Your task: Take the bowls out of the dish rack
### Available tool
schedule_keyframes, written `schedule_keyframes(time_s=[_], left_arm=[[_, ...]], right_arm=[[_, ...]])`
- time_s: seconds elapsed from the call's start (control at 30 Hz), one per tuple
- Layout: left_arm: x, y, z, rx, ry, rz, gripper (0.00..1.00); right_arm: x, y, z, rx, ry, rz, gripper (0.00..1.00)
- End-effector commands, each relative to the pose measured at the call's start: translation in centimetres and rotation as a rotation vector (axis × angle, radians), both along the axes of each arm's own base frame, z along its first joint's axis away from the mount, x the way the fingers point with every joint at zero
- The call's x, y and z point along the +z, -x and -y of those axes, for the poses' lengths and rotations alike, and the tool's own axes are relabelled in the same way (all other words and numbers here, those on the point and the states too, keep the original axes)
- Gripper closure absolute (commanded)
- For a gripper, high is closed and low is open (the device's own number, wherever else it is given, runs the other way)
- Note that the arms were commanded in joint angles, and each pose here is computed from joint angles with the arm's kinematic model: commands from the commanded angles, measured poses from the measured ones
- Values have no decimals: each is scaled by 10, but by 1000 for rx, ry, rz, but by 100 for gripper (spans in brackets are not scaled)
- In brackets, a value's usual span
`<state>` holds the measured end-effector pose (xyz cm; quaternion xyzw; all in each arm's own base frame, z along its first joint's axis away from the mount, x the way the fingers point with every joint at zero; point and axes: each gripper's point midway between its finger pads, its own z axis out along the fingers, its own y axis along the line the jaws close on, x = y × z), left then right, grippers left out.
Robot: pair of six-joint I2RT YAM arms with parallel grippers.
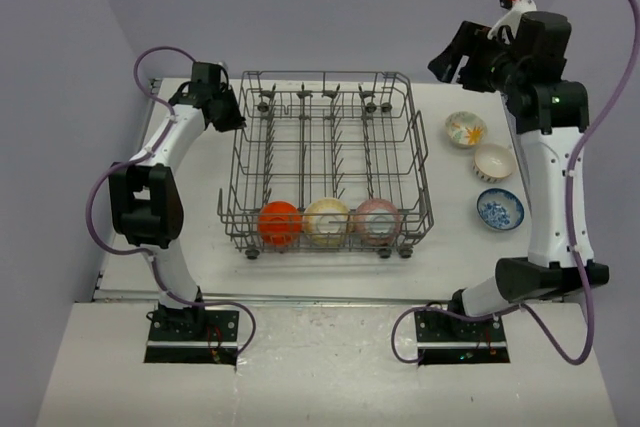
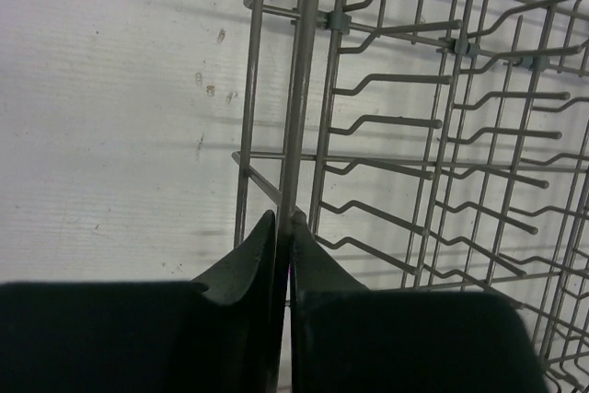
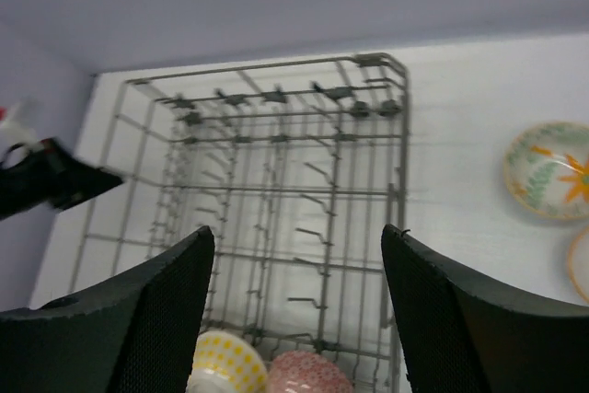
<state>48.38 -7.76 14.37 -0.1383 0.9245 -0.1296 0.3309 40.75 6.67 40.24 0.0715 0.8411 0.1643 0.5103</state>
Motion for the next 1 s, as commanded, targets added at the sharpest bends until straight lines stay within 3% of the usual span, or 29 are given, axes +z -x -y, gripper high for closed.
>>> schedule_keyframes(time_s=[0.0,0.07,0.2,0.47,0.63,0.97], left_arm=[[-14,1,-24,27,-67,-50,97],[-14,-1,-24,23,-69,-53,100],[-12,-4,-23,37,-59,-46,100],[0,-8,-22,26,-61,-28,100],[-8,-21,-21,6,-65,-34,100],[-22,-44,-8,-4,12,-25,100]], right_arm=[[-15,21,-66,424,-145,-44,26],[-25,28,-86,481,-239,-112,27],[-41,53,-134,590,-189,-178,28],[-65,66,-140,543,-198,-296,27],[-80,88,-161,704,-231,-420,28],[-135,103,-190,775,-153,-577,28]])
